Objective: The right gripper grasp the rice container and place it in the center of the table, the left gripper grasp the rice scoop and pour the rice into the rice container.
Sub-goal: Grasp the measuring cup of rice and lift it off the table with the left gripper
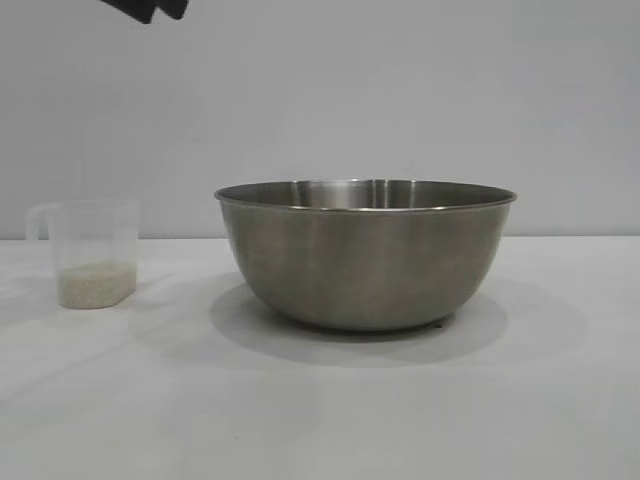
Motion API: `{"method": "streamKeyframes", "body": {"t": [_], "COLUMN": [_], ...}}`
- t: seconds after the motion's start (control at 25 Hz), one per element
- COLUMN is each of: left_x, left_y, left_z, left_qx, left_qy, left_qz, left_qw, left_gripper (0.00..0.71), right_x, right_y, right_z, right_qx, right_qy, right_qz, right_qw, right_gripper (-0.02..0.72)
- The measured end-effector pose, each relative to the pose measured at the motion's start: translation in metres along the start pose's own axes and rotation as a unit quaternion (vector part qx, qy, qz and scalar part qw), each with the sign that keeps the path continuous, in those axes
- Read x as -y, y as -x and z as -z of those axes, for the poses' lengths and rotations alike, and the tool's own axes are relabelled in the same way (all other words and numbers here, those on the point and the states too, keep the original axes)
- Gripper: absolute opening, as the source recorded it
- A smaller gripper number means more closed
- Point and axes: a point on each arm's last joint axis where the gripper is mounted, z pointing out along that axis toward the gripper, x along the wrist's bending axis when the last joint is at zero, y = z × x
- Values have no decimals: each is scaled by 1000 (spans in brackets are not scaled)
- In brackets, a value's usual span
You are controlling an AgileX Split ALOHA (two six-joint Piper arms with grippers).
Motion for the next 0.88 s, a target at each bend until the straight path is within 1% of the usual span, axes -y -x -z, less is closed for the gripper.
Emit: {"method": "streamKeyframes", "body": {"t": [0.08,0.32,0.6,0.76,0.88], "left_x": [3,-10,-13,-15,-20], "left_y": [3,11,11,11,13], "left_z": [9,27,30,33,39], "left_qx": [4,31,34,34,42], "left_qy": [4,41,46,49,59], "left_qz": [-9,-4,56,76,87], "left_qw": [1000,999,997,995,994], "left_gripper": [245,245,245,245,245], "right_x": [0,0,0,0,0], "right_y": [0,0,0,0,0], "right_z": [0,0,0,0,0], "right_qx": [0,0,0,0,0], "right_qy": [0,0,0,0,0], "right_qz": [0,0,0,0,0], "right_qw": [1000,1000,1000,1000,1000], "right_gripper": [423,423,423,423,423]}}
